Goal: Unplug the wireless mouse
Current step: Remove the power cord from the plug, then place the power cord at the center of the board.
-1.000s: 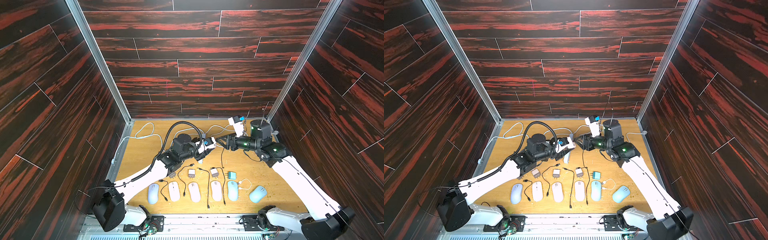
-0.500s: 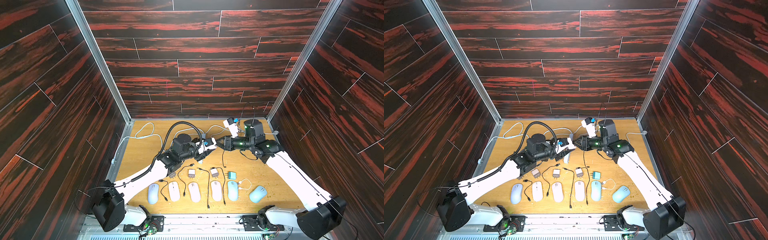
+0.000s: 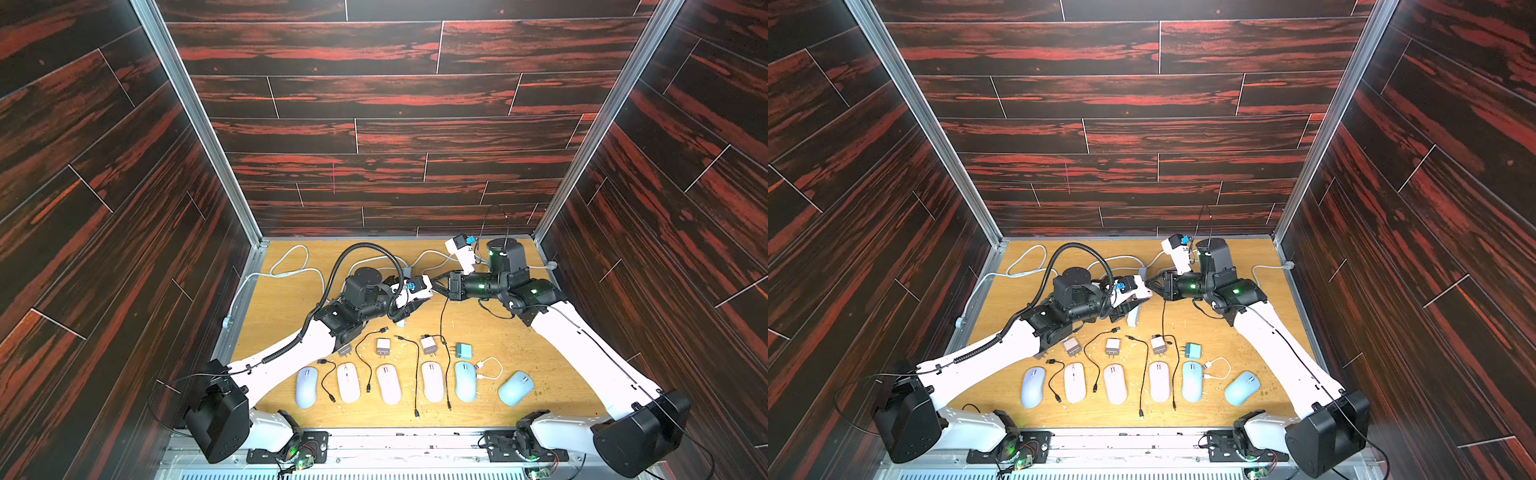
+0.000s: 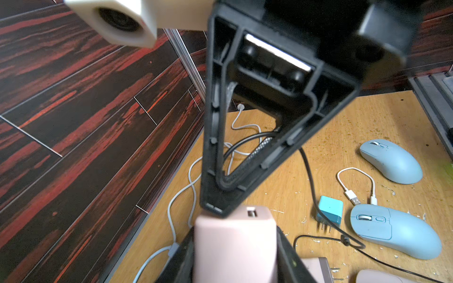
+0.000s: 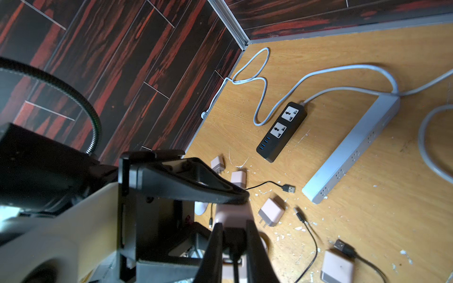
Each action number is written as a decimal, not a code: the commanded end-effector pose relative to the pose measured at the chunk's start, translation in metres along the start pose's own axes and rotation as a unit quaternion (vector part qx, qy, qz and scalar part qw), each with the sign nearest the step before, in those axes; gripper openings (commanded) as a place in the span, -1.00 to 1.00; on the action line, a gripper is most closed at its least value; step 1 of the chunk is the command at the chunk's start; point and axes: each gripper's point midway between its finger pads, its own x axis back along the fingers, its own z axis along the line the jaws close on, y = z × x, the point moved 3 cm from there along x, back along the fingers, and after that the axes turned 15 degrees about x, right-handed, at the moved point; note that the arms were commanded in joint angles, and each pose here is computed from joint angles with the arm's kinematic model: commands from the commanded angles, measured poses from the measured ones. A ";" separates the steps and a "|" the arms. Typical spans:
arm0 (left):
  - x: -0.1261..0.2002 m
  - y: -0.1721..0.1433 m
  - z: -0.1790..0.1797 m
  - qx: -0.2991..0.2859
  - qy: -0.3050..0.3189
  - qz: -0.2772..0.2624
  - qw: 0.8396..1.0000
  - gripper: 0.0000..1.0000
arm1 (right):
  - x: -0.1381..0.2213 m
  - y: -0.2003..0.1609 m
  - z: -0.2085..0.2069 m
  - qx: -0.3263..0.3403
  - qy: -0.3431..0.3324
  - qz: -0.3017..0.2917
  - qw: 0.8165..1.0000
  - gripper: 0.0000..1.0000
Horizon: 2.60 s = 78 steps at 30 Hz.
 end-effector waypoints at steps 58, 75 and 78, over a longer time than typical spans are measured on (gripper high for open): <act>0.016 -0.010 0.010 0.046 0.062 -0.008 0.997 -1.00 | 0.216 -0.142 -0.176 -0.198 -0.748 0.271 0.573 -0.99; 0.016 -0.007 0.009 0.062 0.048 -0.014 0.997 -1.00 | 0.268 -0.094 -0.168 -0.181 -0.768 0.227 0.572 -1.00; 0.017 -0.008 0.008 0.062 0.048 -0.013 0.997 -1.00 | 0.249 -0.123 -0.185 -0.194 -0.745 0.281 0.573 -0.97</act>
